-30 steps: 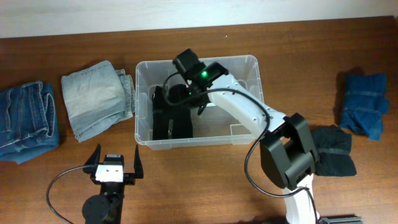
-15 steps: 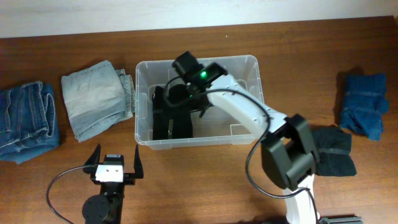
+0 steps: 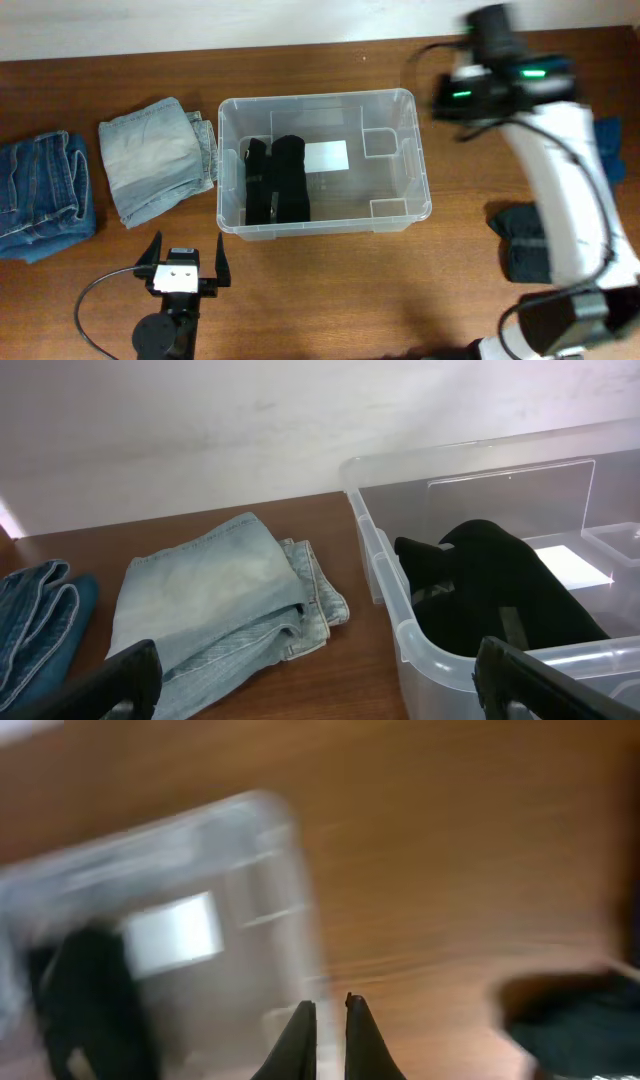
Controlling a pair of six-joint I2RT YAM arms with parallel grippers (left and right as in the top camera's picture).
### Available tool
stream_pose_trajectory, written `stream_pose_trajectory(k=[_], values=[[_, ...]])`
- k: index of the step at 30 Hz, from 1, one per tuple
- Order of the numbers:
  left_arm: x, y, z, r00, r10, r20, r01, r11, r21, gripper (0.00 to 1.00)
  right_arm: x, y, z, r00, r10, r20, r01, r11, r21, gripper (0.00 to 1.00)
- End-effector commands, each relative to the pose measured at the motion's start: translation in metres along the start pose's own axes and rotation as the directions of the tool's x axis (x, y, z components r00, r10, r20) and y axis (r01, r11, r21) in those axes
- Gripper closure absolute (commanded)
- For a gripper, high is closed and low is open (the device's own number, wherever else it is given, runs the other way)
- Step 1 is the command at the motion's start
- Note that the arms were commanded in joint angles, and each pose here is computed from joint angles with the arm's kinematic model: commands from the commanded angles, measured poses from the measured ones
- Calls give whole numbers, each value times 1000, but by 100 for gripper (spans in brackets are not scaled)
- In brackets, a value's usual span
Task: Pack container
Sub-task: 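Move the right gripper to the teal-blue garment and grasp it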
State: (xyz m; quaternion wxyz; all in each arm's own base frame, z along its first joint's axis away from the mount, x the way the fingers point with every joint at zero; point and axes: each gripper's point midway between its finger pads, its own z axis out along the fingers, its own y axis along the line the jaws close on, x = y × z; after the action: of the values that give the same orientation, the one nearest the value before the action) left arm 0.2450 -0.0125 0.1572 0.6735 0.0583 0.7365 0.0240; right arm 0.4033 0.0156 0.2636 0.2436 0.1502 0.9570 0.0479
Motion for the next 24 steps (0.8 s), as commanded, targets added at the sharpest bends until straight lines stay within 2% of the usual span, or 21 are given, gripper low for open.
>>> stream_pose_trajectory(k=[1, 5, 6, 10, 12, 13, 18, 24], values=[[0, -1, 0, 1000, 9, 6, -9, 1000, 5, 0, -19, -68, -13, 996, 76, 45, -80, 993, 85, 95], [1, 0, 0, 1000, 9, 6, -9, 1000, 4, 0, -29, -154, -12, 974, 215, 69, -225, 957, 182, 91], [0, 0, 0, 1000, 9, 6, -9, 1000, 4, 0, -30, -174, -12, 963, 255, 81, -267, 943, 200, 87], [0, 0, 0, 1000, 9, 6, -9, 1000, 4, 0, -30, -253, -12, 908, 397, 136, -420, 868, 265, 60], [0, -1, 0, 1000, 9, 6, -9, 1000, 5, 0, -25, -288, -11, 877, 454, 158, -480, 828, 289, 35], [0, 0, 0, 1000, 9, 6, -9, 1000, 4, 0, -22, -302, -10, 863, 478, 162, -504, 810, 300, 28], [0, -1, 0, 1000, 9, 6, -9, 1000, 5, 0, -6, -351, 19, 812, 570, 128, -579, 757, 304, 1], [0, -1, 0, 1000, 9, 6, -9, 1000, 5, 0, 18, -384, 95, 853, 521, -36, -488, 820, 301, 2]])
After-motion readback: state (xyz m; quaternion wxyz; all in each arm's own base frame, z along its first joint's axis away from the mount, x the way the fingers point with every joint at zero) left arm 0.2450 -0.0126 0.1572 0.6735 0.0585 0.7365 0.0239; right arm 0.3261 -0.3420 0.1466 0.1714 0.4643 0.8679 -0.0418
